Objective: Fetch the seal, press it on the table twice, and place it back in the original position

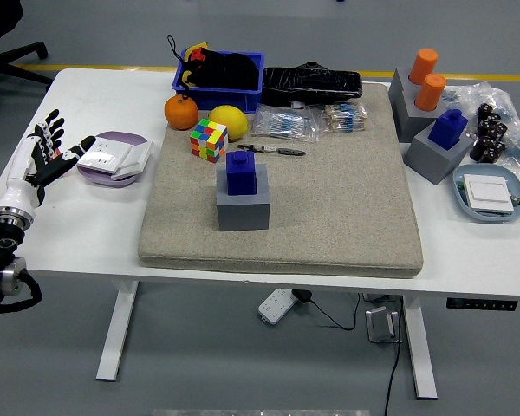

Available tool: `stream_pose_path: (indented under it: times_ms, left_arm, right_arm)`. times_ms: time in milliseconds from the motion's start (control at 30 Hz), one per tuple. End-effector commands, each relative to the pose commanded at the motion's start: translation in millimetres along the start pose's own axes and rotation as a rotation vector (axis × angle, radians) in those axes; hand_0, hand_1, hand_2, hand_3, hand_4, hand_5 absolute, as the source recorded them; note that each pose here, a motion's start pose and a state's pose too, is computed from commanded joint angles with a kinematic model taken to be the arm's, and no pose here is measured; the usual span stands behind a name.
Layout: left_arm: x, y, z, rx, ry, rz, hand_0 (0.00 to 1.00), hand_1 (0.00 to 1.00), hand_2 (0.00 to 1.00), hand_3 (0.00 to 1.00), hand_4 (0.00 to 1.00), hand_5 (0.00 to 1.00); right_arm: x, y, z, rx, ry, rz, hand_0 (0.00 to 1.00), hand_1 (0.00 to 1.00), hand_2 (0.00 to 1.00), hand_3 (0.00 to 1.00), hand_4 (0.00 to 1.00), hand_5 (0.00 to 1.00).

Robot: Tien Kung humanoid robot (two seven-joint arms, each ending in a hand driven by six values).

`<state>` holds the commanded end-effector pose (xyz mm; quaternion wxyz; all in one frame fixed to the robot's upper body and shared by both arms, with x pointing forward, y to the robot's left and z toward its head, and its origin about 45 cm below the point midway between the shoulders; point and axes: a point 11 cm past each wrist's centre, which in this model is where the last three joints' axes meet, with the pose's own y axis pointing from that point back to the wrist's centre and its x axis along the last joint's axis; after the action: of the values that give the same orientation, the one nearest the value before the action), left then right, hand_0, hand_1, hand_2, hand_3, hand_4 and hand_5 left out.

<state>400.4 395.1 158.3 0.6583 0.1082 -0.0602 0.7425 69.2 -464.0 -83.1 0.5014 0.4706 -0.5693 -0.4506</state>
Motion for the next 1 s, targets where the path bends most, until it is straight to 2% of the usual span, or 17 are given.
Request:
stream_pose_path:
  times_ms: [767,1000]
  left_arm:
    - [0.8,-1.4,0.9,0.01,0.019,0.003,0.93,0.914,0.918,0.959,0.998,0.414]
    - [0.2,-3.7,6.6,-0.004,0.023,0.001,0.928,0.911,0.91,0.959,0.998,0.416]
  right_arm:
    - [6.1,2.0,-6.5,0.012,-0.005,0.017,0.879,0.799,0.746,0.755,0.834,0.566]
    - [6.1,1.9,-6.1,0.01,-0.004,0.018,0.877,0.799,0.747,0.755,0.833,0.567]
